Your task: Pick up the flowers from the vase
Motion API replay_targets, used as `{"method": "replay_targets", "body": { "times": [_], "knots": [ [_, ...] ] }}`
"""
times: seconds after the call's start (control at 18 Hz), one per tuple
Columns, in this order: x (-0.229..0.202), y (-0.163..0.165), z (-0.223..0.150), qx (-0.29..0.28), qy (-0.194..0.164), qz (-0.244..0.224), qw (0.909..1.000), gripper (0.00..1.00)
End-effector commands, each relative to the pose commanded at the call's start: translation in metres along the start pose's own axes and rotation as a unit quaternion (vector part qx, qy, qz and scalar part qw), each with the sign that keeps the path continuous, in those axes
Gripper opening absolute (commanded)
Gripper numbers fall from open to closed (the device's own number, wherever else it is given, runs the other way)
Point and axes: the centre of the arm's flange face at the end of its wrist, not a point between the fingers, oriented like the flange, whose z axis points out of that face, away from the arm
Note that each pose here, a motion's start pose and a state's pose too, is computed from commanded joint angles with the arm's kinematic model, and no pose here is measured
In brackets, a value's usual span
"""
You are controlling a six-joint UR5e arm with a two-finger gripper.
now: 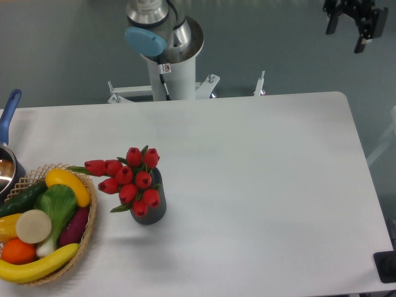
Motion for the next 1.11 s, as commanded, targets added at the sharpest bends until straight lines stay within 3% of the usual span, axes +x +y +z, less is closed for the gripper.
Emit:
{"method": "replay_targets", "body": {
  "times": [0.28, 0.61, 0.89, 1.11],
  "knots": [
    [-0.002, -0.016, 0.0, 0.0, 0.0, 0.008, 1.0, 1.0],
    [-0.004, -0.049, 0.028, 0.069, -0.017, -0.12, 0.9902, 1.0],
    [0.001, -0.099, 0.065, 0.123, -0.045, -0.161, 0.9783, 1.0],
    [-0.009, -0.143, 0.093, 0.145, -0.026, -0.201, 0.9685, 1.0]
  ]
}}
